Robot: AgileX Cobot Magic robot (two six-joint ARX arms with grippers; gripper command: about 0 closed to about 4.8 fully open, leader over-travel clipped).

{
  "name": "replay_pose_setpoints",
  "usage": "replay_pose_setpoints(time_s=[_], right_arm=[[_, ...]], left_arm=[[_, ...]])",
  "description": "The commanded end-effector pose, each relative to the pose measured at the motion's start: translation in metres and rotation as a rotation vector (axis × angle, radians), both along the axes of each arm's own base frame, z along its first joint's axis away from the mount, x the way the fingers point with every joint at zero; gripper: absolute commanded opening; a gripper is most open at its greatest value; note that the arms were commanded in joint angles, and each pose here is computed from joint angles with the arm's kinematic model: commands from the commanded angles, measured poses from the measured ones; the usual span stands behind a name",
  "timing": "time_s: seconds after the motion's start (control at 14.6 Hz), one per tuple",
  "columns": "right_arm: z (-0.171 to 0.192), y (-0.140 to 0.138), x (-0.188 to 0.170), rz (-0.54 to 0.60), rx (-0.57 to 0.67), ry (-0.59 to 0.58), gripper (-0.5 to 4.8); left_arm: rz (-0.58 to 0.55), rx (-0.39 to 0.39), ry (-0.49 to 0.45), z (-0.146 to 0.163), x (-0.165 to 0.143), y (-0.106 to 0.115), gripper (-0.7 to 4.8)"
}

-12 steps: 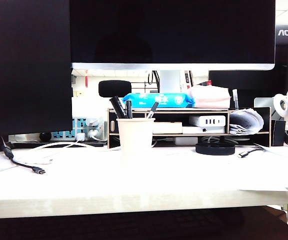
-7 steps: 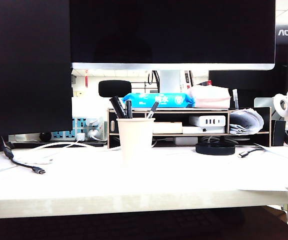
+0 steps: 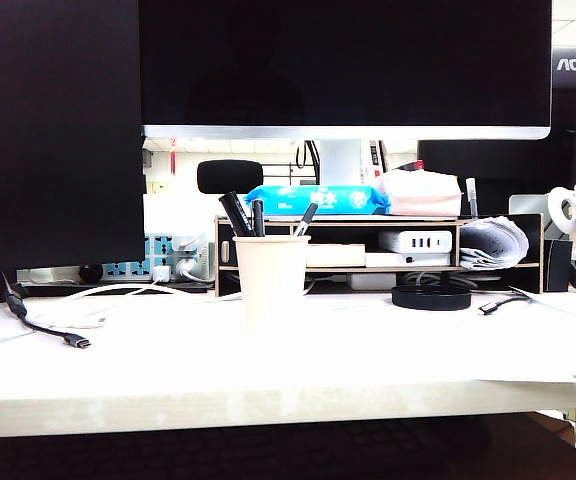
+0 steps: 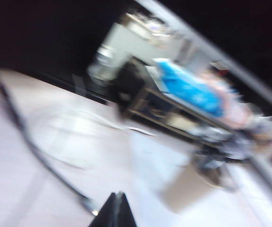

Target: Pick up the marker from the paper cup and put it on the table.

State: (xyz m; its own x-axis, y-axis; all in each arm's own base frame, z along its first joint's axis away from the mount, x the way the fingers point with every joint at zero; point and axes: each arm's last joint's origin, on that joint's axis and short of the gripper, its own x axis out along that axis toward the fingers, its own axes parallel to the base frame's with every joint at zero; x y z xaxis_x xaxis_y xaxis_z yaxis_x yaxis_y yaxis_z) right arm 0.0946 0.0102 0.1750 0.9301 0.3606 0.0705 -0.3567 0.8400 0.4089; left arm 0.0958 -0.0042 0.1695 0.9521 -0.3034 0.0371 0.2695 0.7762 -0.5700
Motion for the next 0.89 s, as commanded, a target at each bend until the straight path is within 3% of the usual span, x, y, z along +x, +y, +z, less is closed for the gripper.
replay_pose_setpoints(time_s=[0.07, 0.14, 0.34, 0.41, 0.75, 0.89], right_arm=[[0.022, 0.000, -0.005, 0.014, 0.016, -0.077, 0.00], [0.027, 0.000, -0.007, 0.013, 0.016, -0.095, 0.00], [0.063, -0.002, -0.017, -0.064, 0.035, -0.293, 0.00], [0.070, -0.002, -0.018, -0.081, 0.038, -0.303, 0.00], [0.108, -0.001, 0.010, -0.023, -0.012, -0.217, 0.00], [0.123, 0.006, 0.048, 0.158, -0.067, -0.099, -0.01]], left_arm=[[-0.114, -0.064, 0.001, 0.007, -0.002, -0.005, -0.05], [-0.120, -0.063, -0.013, 0.012, -0.004, -0.006, -0.05], [-0.030, -0.051, -0.164, 0.068, -0.018, -0.005, -0.05], [-0.029, -0.037, -0.174, 0.078, -0.018, -0.005, -0.05], [-0.048, 0.108, -0.107, 0.122, 0.018, -0.006, -0.05], [-0.154, 0.116, -0.009, 0.120, 0.049, -0.009, -0.05]])
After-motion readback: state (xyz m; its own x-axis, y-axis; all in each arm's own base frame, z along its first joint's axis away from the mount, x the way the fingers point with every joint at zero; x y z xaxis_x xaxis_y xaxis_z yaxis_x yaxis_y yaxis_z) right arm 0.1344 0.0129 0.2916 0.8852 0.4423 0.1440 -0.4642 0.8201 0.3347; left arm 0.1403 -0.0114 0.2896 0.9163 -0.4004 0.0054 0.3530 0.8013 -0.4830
